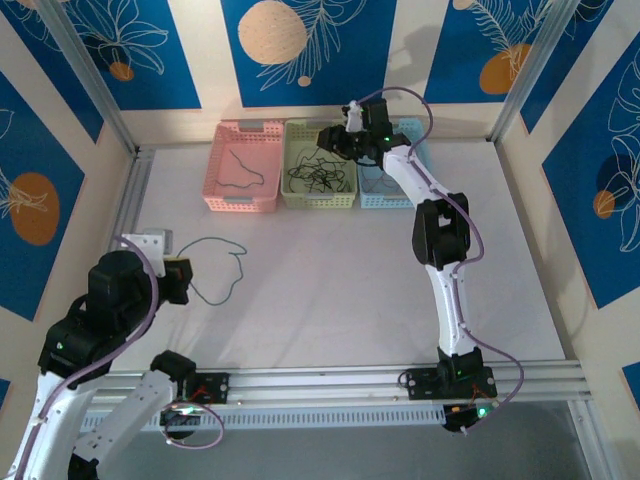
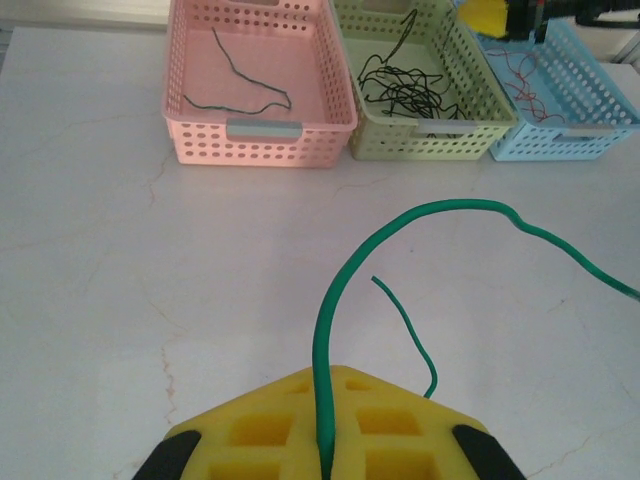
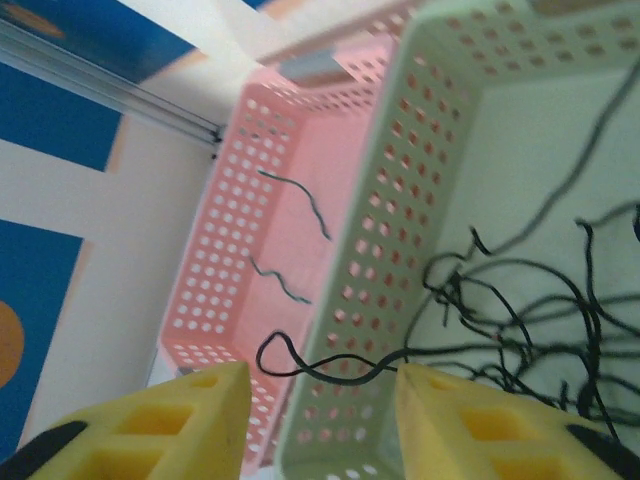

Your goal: Untangle the cables

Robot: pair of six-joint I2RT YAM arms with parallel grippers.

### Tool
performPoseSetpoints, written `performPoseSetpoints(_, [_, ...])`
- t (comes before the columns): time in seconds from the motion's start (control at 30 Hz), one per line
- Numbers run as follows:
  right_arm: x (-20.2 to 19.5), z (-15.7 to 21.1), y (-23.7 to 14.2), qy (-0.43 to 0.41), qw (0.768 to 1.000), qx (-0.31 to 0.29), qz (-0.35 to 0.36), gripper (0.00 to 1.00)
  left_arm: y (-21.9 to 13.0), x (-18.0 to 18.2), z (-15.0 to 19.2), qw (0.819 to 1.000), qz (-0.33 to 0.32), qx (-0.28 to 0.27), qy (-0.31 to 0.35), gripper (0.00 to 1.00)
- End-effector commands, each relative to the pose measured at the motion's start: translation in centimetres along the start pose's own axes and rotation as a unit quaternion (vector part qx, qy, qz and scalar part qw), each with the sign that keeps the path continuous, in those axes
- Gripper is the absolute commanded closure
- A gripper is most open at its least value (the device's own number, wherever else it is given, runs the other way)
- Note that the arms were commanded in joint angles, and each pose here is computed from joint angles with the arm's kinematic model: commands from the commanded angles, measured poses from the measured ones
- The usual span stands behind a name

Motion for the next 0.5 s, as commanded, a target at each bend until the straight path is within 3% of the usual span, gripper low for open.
performPoseSetpoints(0.0, [5.3, -0.3, -5.1, -0.049, 0.998, -0.022, -0.026, 0.52, 0.3, -0.3, -1.2, 1.000, 0.016, -0.020, -0.007, 1.00])
performPoseSetpoints(0.27, [6.9, 3.5, -12.2, -0.087, 0.995, -0.030, -0.045, 0.46, 2.8, -0.8, -4.0, 0.999, 0.024, -0.036, -0.005, 1.00])
performPoseSetpoints(0.47, [4.9, 10.8, -17.0, -0.095, 0.993, -0.042, -0.058, 0.47, 6.9, -0.8, -7.1, 0.999, 0.003, -0.041, -0.005, 1.00])
Point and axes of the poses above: each hand's point on the last joint's axis, 136 mm out from that joint toward the fingers, its own y axis out along the fingers, its own x axis along the line the jaws close on, z = x × y, the point moved 9 cm from there along -y, back along the fingers, and after that the axes turned 15 degrees about y, right-handed, at the moved point
